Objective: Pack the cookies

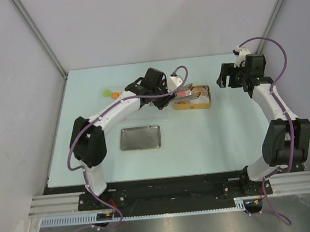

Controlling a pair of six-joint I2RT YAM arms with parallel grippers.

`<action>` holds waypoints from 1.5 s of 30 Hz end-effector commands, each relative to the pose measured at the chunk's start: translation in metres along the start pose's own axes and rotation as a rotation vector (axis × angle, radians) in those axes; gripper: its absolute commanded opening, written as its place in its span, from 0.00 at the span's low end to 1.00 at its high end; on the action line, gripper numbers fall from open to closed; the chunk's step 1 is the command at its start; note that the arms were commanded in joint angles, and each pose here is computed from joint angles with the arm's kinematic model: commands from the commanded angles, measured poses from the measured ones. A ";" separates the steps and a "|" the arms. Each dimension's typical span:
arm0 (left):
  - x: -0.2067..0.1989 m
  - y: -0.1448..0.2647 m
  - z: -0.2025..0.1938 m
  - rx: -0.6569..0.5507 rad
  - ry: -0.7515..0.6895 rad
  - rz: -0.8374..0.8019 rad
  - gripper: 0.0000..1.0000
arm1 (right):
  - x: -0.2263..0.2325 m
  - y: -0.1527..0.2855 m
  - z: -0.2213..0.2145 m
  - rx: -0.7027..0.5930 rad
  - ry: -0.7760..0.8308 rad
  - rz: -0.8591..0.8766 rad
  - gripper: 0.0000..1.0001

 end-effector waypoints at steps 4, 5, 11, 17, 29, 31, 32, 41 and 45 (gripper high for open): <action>0.012 0.073 0.014 -0.134 0.026 0.091 0.49 | 0.001 0.000 0.003 -0.008 -0.006 0.016 0.84; 0.017 0.077 0.008 -0.127 0.037 0.104 0.49 | 0.001 0.001 0.003 -0.008 -0.006 0.016 0.84; 0.045 0.116 -0.032 -0.111 0.100 0.190 0.49 | 0.002 0.000 0.002 -0.007 -0.008 0.022 0.84; 0.066 0.149 -0.084 -0.076 0.164 0.269 0.49 | 0.003 0.000 0.003 -0.010 -0.006 0.026 0.84; 0.089 0.172 -0.162 -0.011 0.276 0.355 0.49 | 0.010 -0.001 0.003 -0.008 0.001 0.039 0.84; 0.094 0.175 -0.168 -0.010 0.290 0.362 0.49 | 0.012 -0.002 0.002 -0.006 0.003 0.043 0.84; 0.095 0.175 -0.171 -0.007 0.297 0.362 0.49 | 0.012 -0.002 0.002 -0.004 0.003 0.043 0.84; 0.095 0.166 -0.189 0.024 0.321 0.329 0.49 | 0.012 -0.003 0.001 0.000 0.007 0.043 0.84; 0.095 0.156 -0.196 0.036 0.330 0.319 0.49 | 0.012 -0.003 0.001 -0.001 0.009 0.043 0.84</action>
Point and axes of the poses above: each gripper's point midway between its finger pads, its own y axis back along the fingers, its own x axis along the line the jaws close on, z = x × y, the point moved 1 cm from there along y, back along the fingers, and after that the axes turned 5 degrees about y, right-handed, at the moved point
